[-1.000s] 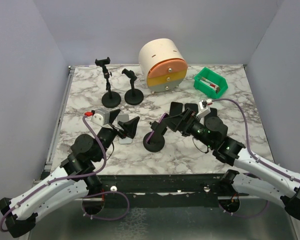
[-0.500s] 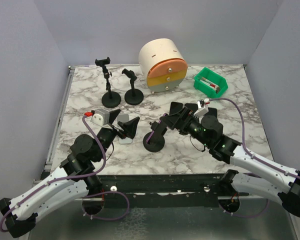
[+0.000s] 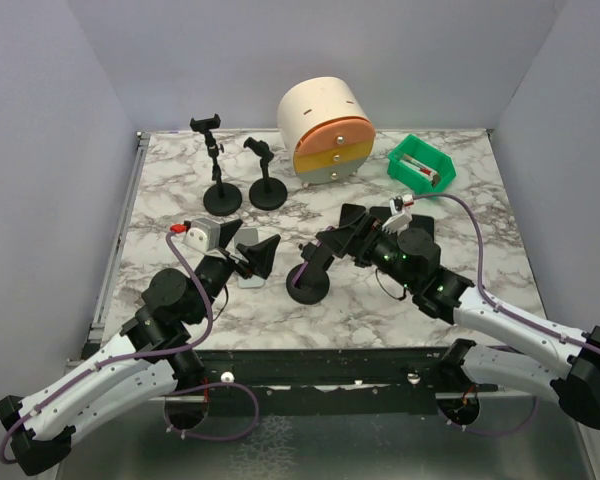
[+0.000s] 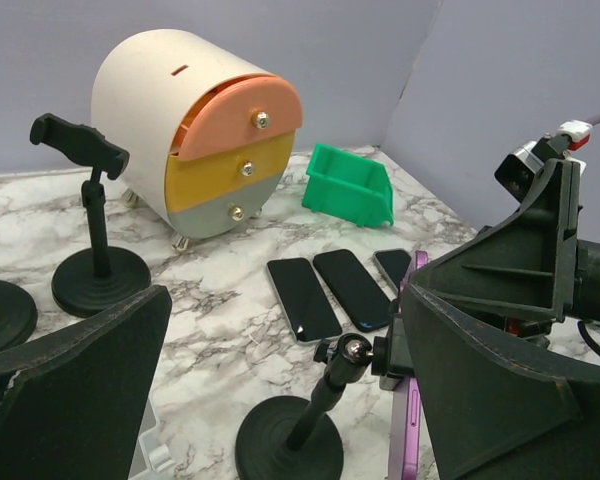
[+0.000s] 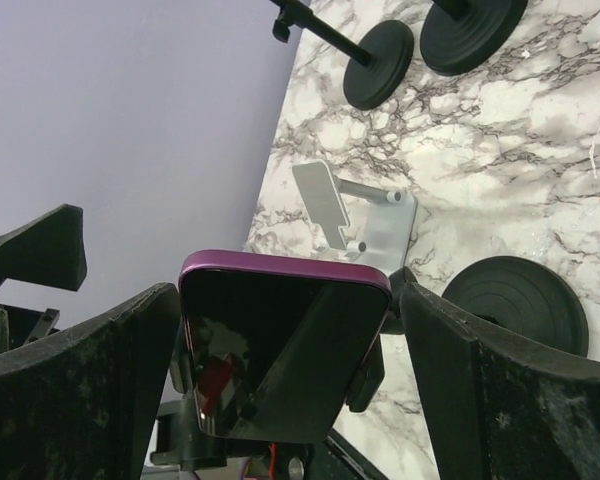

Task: Remove the phone from the phone stand
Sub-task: Adjust the phone at the phone stand.

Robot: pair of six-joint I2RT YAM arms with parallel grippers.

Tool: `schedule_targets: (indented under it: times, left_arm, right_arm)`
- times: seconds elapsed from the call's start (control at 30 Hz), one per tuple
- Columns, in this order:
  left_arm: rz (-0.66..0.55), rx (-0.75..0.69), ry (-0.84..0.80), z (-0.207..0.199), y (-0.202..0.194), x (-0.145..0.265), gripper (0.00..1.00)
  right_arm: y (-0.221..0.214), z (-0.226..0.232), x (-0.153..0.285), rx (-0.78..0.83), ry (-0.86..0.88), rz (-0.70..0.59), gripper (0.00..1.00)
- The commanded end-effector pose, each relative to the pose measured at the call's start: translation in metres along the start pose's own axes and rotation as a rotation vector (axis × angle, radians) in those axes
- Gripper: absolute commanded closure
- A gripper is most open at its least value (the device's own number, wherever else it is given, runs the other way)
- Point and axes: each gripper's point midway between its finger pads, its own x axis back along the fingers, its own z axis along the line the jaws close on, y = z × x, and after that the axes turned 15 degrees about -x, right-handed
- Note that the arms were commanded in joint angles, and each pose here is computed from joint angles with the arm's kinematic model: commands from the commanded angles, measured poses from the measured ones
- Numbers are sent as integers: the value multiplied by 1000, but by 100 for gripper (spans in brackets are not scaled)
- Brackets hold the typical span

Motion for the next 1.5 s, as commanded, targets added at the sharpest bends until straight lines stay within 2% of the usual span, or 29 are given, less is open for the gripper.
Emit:
schedule_targets:
  times: [0.0,0.2,0.4,0.6,1.03,1.3,1.47]
  left_arm:
    - [28,-4,-30,-6,-10,2,3]
    - [30,-2,-36,-7,-10,2,3]
    - [33,-3,-37,-7,-11,2,3]
    - [43,-3,-49,-10,-14,0,3]
    - [83,-12,-80,-18,-22,-4,3]
    - [93,-15,-85,-19,-24,-4,3]
    - [93,-10,-86,-19,-23,-4,3]
  right_arm:
    - [1,18,-4,39,75,15,5]
    - [-4,21,-10,79,84,47,12]
    - [-4,24,-8,125,96,51,37]
    - [5,21,-1,278,57,42,52]
    - [19,15,-3,720,-35,112,61]
    - [27,17,-7,894,-81,170,63]
    - [30,19,-7,976,-79,147,63]
